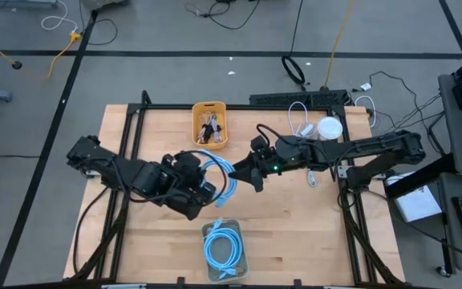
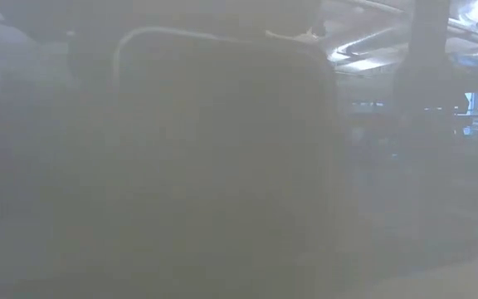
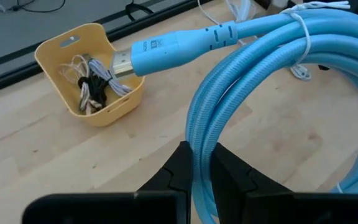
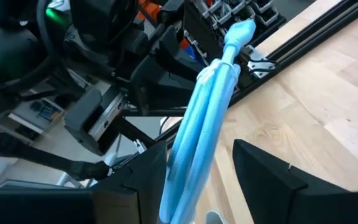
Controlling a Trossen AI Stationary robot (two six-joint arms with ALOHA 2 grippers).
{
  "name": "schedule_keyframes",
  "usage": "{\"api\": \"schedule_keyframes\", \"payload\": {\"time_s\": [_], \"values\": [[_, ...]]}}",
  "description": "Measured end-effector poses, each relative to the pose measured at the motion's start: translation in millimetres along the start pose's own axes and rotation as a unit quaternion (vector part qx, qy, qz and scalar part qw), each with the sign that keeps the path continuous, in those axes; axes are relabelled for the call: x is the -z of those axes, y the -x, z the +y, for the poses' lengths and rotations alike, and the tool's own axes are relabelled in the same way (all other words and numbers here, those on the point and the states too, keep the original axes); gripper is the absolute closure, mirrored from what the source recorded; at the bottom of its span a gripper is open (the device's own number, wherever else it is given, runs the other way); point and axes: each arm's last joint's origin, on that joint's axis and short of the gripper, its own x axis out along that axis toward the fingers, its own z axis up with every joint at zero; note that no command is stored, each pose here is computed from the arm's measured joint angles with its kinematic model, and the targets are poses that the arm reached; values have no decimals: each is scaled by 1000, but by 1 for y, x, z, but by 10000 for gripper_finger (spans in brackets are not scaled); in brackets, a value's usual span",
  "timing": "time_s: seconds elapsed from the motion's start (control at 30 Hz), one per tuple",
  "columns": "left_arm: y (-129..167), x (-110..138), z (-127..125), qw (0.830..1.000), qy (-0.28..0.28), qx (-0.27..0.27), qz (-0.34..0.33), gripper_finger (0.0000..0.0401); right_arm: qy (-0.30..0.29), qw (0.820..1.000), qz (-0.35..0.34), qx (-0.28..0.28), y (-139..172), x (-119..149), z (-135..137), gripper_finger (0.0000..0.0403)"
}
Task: Pick & Place USB Port
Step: Put the blue video cable into the gray bin
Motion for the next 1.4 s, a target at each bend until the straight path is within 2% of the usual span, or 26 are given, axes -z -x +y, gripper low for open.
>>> {"api": "schedule_keyframes", "payload": {"time_s": [0.17,0.4,0.5,0.67,0.73,0.8,0.9,1.03,1.1,1.23,1.33,1.4], "values": [[-3,-5,-5,1000,-3,19,-7,367,-4,1000,7,-12,0,0,1,259],[-3,-10,-4,1000,-3,27,-14,366,8,999,11,-33,0,-1,3,370],[4,-9,-1,999,12,35,-9,332,18,999,9,-44,1,0,6,370],[26,-7,17,997,66,33,-2,266,10,997,-12,-69,7,-5,14,370],[37,-6,25,995,87,35,-18,254,10,997,-20,-74,10,-8,16,370],[52,-5,37,995,83,38,-38,250,11,996,-4,-85,16,-8,18,370],[76,-12,51,988,97,88,-84,255,1,992,15,-125,27,-12,26,370],[88,-21,58,988,21,141,-61,275,-53,979,116,-161,33,-7,23,370],[85,-27,57,985,-35,167,-31,284,-76,968,166,-173,35,-2,21,370],[70,-41,52,971,-94,217,30,290,-111,943,260,-175,48,6,20,370],[52,-53,51,961,-125,235,74,285,-130,935,314,-102,56,18,9,370],[39,-59,47,953,-147,250,89,279,-117,938,323,-49,58,24,1,370]]}}
